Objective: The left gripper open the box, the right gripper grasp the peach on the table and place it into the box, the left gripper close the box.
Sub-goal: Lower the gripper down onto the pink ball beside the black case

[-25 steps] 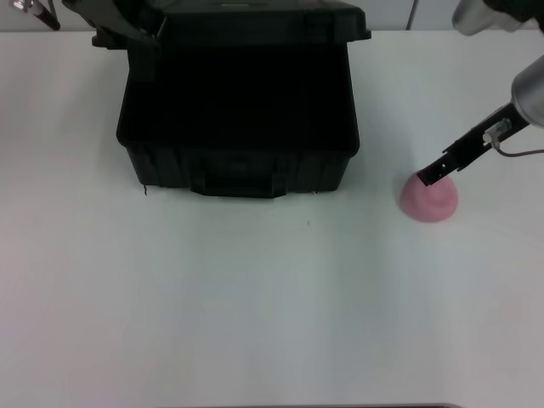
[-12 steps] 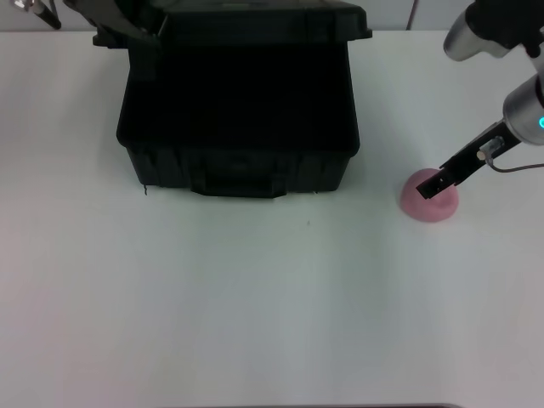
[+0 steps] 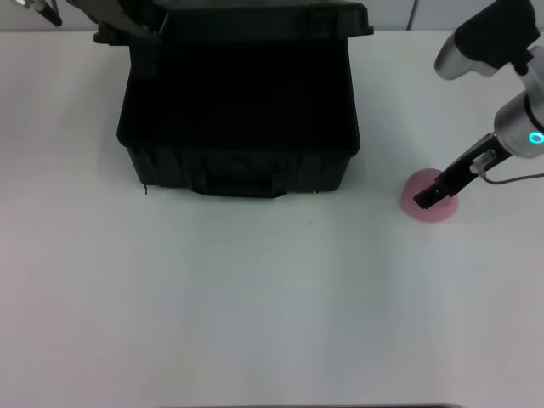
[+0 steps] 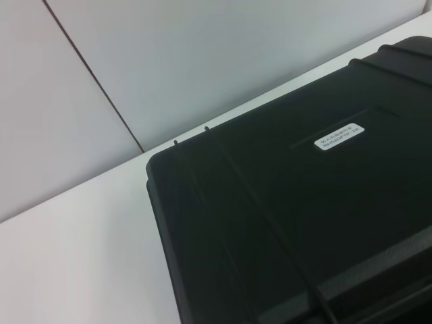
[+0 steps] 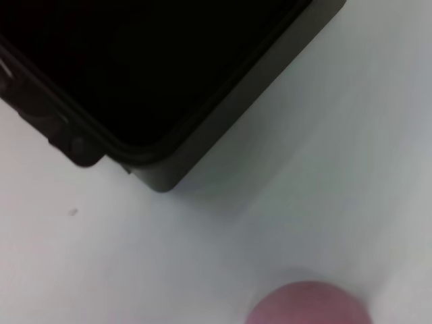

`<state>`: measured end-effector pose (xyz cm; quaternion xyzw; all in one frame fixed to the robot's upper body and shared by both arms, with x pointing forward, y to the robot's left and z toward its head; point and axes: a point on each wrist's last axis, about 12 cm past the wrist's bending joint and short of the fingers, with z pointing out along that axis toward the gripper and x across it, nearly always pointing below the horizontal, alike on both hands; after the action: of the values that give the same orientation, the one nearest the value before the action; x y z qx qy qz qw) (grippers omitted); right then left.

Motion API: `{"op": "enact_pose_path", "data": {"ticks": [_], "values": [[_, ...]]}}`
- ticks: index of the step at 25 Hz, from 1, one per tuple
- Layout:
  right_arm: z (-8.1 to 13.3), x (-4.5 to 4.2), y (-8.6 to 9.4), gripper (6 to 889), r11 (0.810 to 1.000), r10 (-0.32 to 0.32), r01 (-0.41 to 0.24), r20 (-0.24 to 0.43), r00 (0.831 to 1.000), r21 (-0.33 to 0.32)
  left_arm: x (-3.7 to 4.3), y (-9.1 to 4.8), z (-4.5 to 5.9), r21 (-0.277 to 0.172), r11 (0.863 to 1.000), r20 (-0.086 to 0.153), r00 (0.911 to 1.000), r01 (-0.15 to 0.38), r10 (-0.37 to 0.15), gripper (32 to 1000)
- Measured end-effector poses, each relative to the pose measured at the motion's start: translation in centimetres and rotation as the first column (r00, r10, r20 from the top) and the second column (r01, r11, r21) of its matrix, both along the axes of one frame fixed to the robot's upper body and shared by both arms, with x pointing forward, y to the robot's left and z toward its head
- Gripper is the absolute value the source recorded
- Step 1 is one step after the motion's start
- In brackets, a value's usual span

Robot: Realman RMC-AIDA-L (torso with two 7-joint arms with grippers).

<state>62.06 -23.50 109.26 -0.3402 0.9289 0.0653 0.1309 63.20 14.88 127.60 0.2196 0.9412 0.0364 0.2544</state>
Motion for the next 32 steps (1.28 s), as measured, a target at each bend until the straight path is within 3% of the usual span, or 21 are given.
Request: {"op": "enact_pose_path", "data": {"ticks": [20, 32], "values": [[-1.8, 0.23, 0.1, 670, 1.0, 0.01, -0.009, 0.042, 0.999, -0.015, 0.11, -0.1, 0.0, 0.0, 1.0, 0.005, 1.0, 0.005, -0.005, 508], [-2.6, 0.02, 0.4, 664, 1.0, 0.016, -0.016, 0.031, 0.999, -0.026, 0.18, -0.2, 0.0, 0.0, 1.0, 0.011, 0.9999, 0.008, -0.008, 510]]}}
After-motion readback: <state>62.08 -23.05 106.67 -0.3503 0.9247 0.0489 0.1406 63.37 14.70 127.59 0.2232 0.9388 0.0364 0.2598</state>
